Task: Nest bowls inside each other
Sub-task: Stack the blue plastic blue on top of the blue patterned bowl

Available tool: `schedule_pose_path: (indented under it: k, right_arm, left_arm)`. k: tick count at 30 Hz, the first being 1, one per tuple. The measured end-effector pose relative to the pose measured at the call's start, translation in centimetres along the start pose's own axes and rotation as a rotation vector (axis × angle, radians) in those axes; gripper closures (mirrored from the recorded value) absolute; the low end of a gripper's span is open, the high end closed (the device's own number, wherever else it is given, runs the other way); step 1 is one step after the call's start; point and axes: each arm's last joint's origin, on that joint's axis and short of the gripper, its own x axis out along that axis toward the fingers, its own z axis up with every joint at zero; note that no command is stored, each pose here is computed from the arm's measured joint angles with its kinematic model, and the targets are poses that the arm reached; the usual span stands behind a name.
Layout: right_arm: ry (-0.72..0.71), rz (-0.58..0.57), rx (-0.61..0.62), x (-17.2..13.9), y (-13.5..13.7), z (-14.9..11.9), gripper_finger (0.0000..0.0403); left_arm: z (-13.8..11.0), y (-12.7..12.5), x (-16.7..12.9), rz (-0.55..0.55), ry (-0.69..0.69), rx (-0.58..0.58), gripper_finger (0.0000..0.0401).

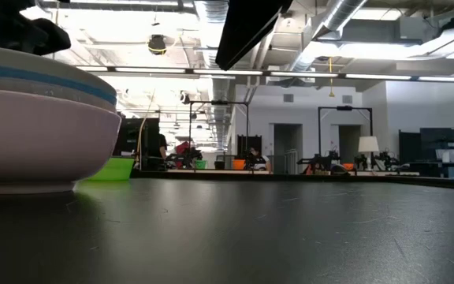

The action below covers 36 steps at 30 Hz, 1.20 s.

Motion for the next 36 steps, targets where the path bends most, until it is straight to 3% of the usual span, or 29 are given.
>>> schedule_pose_path:
  k: [7, 14, 19, 26, 31, 36]
  right_arm:
    - [0.014, 0.053, 0.0, 0.0, 0.2, 0.0, 0.0225]
    - [0.026, 0.07, -0.029, 0.0, 0.1, -0.1, 0.0225]
    - [0.061, 0.096, -0.028, -0.2, -0.4, -0.3, 0.0225]
    - [0.075, 0.132, 0.0, -2.2, -1.3, -0.5, 0.0225]
    - [0.172, 0.173, 0.073, -4.5, -1.7, -1.8, 0.0225]
    - [0.358, 0.239, 0.142, -6.2, -0.1, -3.8, 0.0225]
  left_arm:
    - [0.1, 0.8, -2.2, 0.004, -0.062, -0.019, 0.0291]
    - [-0.7, 2.1, -4.9, -0.062, -0.134, -0.02, 0.0291]
    - [-1.6, 3.3, -7.4, -0.058, -0.268, -0.023, 0.0291]
    - [-3.2, 4.7, -10.3, 0.031, -0.517, -0.081, 0.0291]
    - [-4.3, 4.2, -9.5, 0.016, -0.63, -0.021, 0.0291]
    - [-5.4, 3.6, -7.3, 0.012, -0.691, 0.08, 0.0291]
